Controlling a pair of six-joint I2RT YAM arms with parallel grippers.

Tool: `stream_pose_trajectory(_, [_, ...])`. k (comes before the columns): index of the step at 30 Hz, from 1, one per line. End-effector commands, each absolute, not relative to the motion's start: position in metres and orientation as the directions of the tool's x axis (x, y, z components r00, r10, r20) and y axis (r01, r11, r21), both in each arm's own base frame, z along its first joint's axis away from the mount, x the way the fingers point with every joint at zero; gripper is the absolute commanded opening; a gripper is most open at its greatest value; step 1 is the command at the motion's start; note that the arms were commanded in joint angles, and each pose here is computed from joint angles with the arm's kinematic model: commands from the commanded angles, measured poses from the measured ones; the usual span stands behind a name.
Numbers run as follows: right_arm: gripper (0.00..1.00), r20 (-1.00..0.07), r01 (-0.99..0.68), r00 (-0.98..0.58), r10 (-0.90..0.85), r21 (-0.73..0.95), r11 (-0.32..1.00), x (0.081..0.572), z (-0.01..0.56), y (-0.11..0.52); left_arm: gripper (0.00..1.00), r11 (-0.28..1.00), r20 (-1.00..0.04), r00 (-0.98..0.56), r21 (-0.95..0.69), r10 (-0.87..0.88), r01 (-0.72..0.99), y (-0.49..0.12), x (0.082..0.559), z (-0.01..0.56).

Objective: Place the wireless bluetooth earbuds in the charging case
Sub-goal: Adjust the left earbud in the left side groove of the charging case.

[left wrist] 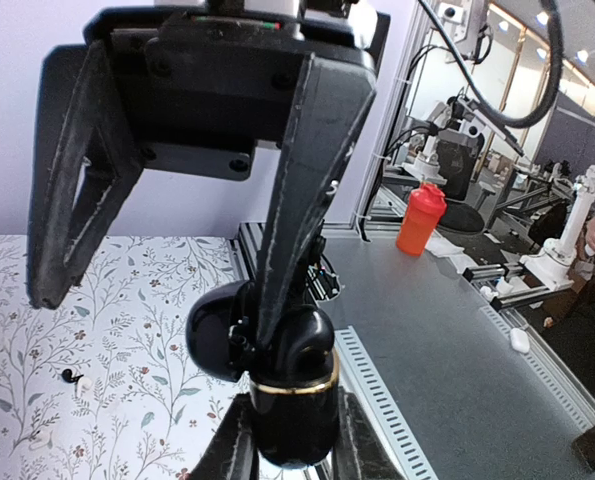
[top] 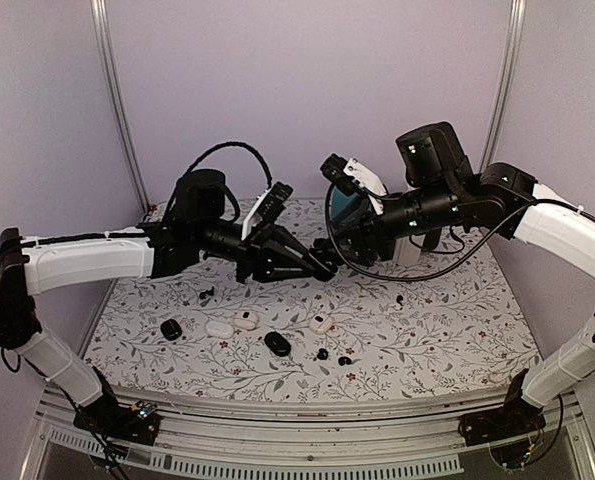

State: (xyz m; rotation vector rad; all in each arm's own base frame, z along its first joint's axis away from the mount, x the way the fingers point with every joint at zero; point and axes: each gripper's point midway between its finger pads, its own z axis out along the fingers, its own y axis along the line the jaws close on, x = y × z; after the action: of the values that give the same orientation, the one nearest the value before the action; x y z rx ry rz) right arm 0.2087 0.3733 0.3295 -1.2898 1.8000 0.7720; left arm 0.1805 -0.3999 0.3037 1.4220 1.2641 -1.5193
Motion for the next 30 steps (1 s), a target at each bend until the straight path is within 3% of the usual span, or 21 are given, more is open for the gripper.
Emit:
stream_pose_trajectory(1, [0.63,-0.828,-0.955,-0.206,-0.522,0.053,0.292,0.199,0.316,0.369,0.00,-0.214,-0.995,-0.082,-0.092,0.053,0.973,-0.399,0.192,0.326])
stream_pose_trajectory(11, [0.63,-0.875,-0.862,-0.259,-0.408,0.019,0.506,0.231,0.345,0.353,0.00,-0.178,-0.998,-0.065,-0.066,0.013,0.982,-0.395,0.193,0.326])
stream_pose_trajectory(19, [0.63,-0.913,-0.835,-0.255,-0.319,0.042,0.548,0.233,0.370,0.345,0.00,-0.142,-0.997,-0.030,-0.020,-0.070,0.990,-0.391,0.195,0.332])
stream_pose_trajectory(30, [0.63,-0.934,-0.648,-0.352,-0.059,0.198,0.735,0.265,0.365,0.308,0.00,0.096,-0.992,0.013,0.001,-0.127,0.995,-0.377,0.226,0.328])
